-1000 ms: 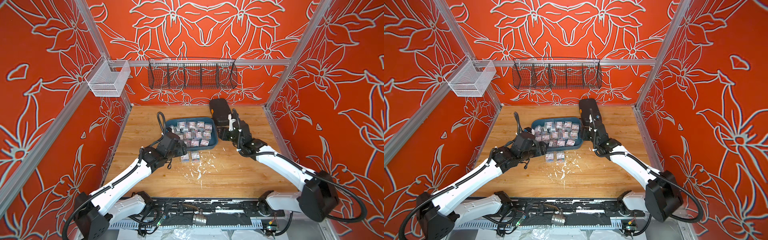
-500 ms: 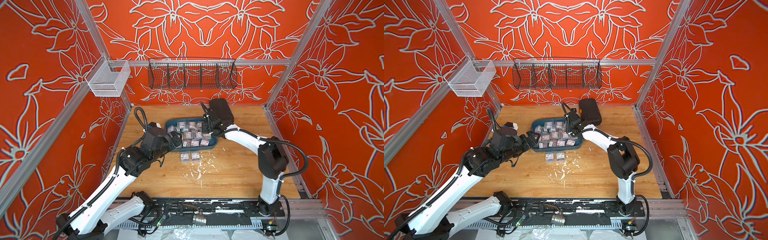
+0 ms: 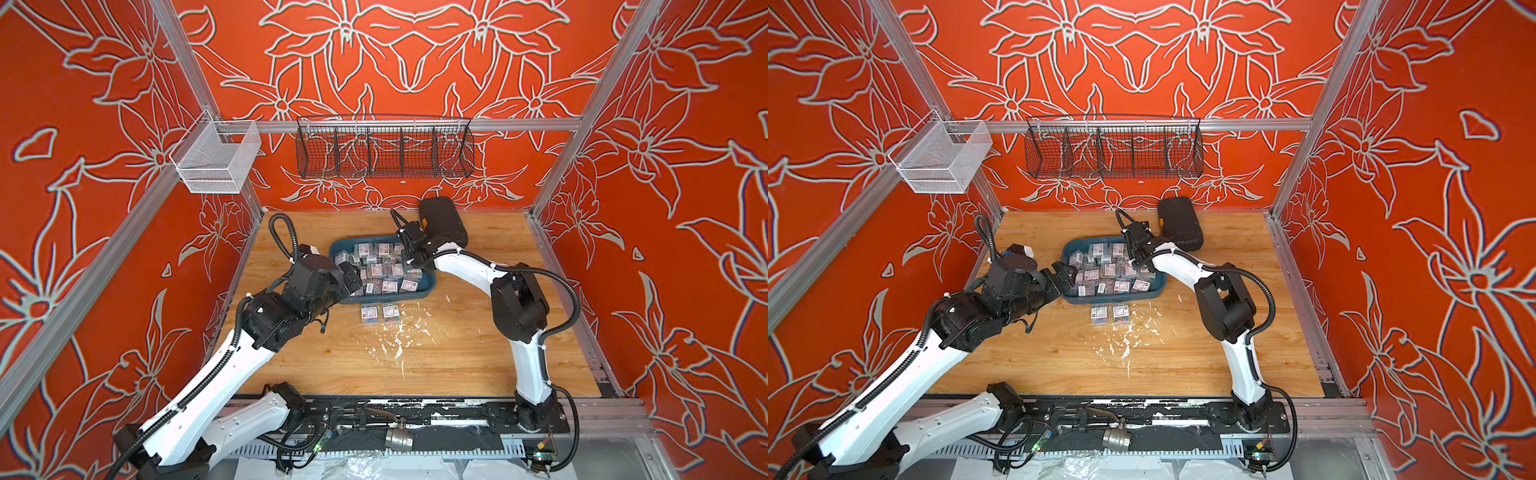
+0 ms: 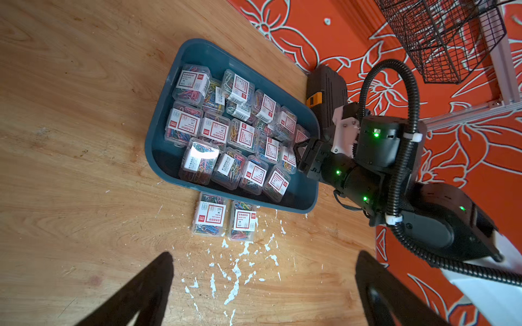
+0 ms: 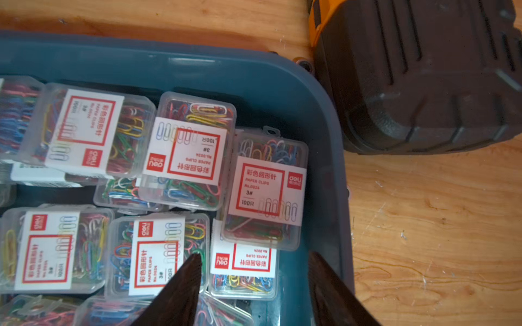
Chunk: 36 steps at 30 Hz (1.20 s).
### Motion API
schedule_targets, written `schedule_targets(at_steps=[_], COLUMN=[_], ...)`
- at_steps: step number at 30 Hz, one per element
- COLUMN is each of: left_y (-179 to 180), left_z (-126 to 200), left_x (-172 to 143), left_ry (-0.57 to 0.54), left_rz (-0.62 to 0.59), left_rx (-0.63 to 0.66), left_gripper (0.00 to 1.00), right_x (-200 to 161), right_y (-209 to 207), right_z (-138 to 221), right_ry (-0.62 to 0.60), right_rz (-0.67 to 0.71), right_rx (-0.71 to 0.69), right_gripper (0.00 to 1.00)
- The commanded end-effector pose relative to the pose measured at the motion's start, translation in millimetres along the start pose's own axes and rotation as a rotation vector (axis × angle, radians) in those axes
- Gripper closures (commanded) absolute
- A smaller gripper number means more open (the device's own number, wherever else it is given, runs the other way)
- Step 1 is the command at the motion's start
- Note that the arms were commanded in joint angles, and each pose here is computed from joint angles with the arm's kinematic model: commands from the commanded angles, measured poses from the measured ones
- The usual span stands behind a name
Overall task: Take the paper clips out of the storage box
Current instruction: Pick up the boxed paper clips from the storage box.
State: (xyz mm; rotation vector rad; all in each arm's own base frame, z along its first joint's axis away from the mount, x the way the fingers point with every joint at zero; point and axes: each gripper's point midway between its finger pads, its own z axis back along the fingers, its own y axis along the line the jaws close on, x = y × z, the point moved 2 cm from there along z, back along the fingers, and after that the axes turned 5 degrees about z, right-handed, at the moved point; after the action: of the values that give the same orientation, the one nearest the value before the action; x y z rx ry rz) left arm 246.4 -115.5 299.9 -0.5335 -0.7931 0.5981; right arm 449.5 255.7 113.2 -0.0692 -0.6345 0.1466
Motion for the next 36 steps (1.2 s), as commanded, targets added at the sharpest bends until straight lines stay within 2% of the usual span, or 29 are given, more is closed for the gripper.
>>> schedule_targets(at_steps=[1, 5, 9, 13, 15, 18, 22, 26, 29, 33, 36], left_y=[28.3, 62.3, 86.7, 111.4, 117.4, 131.2, 156.8, 163.8, 182.4, 186.5, 186.5], left_z=[-1.2, -14.2, -31.5, -44.4, -55.8, -75.6, -87.7, -101.9, -110.0, -117.2, -118.1], left_x=[11.9, 10.9, 0.9, -0.1, -1.8, -4.6, 2.6, 0.1, 1.6, 1.1, -1.6], left_ry=[-0.113, -0.206, -0.170, -0.194, -0.207, -0.168, -0.174, -0.153, -0.170, -0.147, -0.136], left_rz=[-0.022, -0.120, -0.302, -0.321, -0.342, -0.297, -0.259, -0.242, -0.196, -0.194, -0.193], left_rx=[0.107, 0.189, 0.255, 0.301, 0.263, 0.212, 0.289, 0.285, 0.368, 0.399, 0.389], left_gripper=[0.02, 0.02, 0.03, 0.03, 0.03, 0.03, 0.02, 0.03, 0.03, 0.03, 0.03], right_x=[-6.8, -8.4, -6.6, -3.0, -1.6, 0.1, 7.6, 15.2, 18.9, 25.1, 30.6], right_y=[-3.4, -1.2, -1.6, -3.9, -6.0, -13.4, -14.6, -9.3, -7.8, -7.6, -8.1], right_z=[-8.7, -17.3, -29.6, -36.9, -42.9, -51.6, -55.4, -57.4, -57.5, -56.2, -54.4], right_ry=[0.028, 0.027, 0.046, 0.045, 0.041, 0.046, 0.030, 0.020, 0.014, -0.004, -0.013], right_rz=[-0.015, -0.022, -0.032, -0.020, -0.024, -0.047, -0.034, -0.015, -0.014, -0.009, 0.005], right_rx=[-0.064, -0.053, -0.033, -0.031, -0.035, -0.046, -0.045, -0.025, -0.021, -0.024, -0.029], right_gripper=[0.38, 0.38, 0.39, 0.39, 0.39, 0.39, 0.38, 0.34, 0.30, 0.32, 0.38])
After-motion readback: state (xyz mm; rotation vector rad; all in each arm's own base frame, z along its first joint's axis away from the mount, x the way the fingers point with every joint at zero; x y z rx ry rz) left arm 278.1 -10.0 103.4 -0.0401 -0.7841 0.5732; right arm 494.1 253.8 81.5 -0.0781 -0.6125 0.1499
